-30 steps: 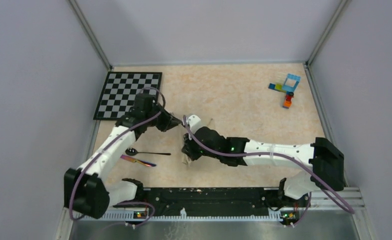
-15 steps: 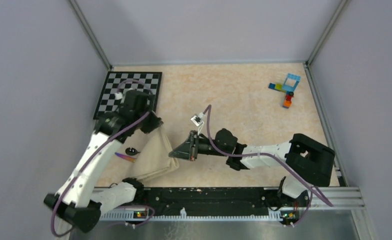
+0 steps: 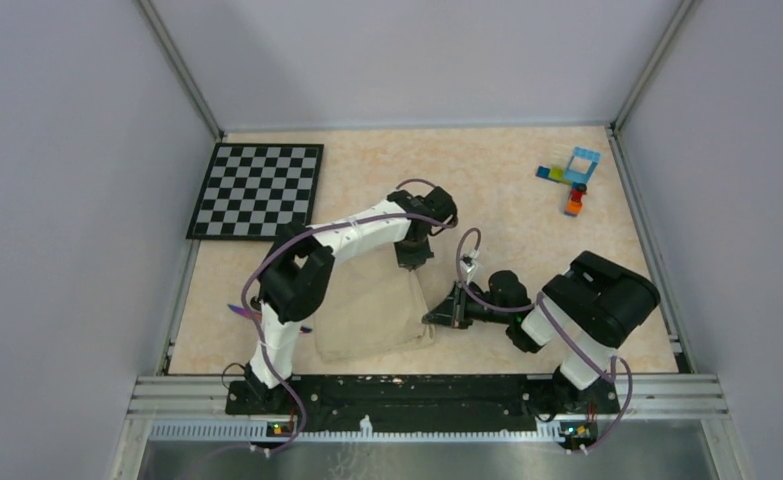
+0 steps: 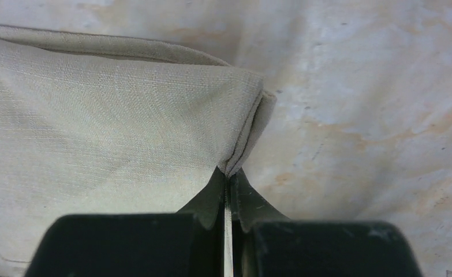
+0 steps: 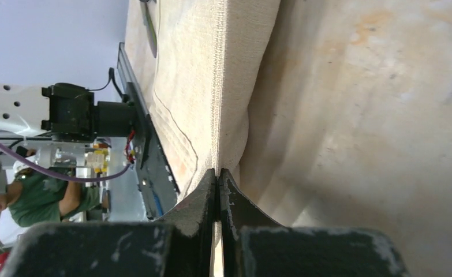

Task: Fold the napkin into a case and place the utensils inside
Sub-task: Turn over the upper triangle folded napkin at the center of the board.

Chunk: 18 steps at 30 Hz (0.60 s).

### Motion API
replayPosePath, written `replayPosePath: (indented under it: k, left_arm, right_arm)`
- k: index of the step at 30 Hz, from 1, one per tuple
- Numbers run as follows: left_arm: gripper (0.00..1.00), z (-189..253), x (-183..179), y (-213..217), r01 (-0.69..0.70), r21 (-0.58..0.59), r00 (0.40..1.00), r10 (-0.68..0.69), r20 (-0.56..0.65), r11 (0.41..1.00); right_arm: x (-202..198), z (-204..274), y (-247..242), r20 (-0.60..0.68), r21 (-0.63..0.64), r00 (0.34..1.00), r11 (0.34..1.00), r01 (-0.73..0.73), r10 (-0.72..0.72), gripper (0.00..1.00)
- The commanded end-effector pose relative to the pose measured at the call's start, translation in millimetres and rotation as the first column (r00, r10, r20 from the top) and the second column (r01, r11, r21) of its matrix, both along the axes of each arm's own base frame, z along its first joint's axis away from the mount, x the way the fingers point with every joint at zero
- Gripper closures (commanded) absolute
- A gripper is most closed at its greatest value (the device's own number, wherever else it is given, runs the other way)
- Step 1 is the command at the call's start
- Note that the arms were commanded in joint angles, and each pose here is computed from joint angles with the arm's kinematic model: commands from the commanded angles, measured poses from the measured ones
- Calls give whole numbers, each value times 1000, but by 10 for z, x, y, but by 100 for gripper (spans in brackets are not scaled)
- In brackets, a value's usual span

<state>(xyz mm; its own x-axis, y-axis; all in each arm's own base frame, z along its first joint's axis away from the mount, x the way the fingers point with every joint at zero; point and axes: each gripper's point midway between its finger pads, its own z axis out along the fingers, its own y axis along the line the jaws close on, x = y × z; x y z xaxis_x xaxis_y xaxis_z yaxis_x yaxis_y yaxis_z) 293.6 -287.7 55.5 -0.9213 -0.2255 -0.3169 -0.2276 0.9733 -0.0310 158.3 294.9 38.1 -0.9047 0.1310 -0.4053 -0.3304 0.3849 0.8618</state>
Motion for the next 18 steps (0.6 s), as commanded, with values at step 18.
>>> replayPosePath:
  k: [18]
  left_arm:
    - [70, 266, 1246, -1166, 328, -241, 893, -217, 394, 913]
  right_arm:
    - [-119, -393, -962, -69, -544, 987, 835, 85, -146, 79]
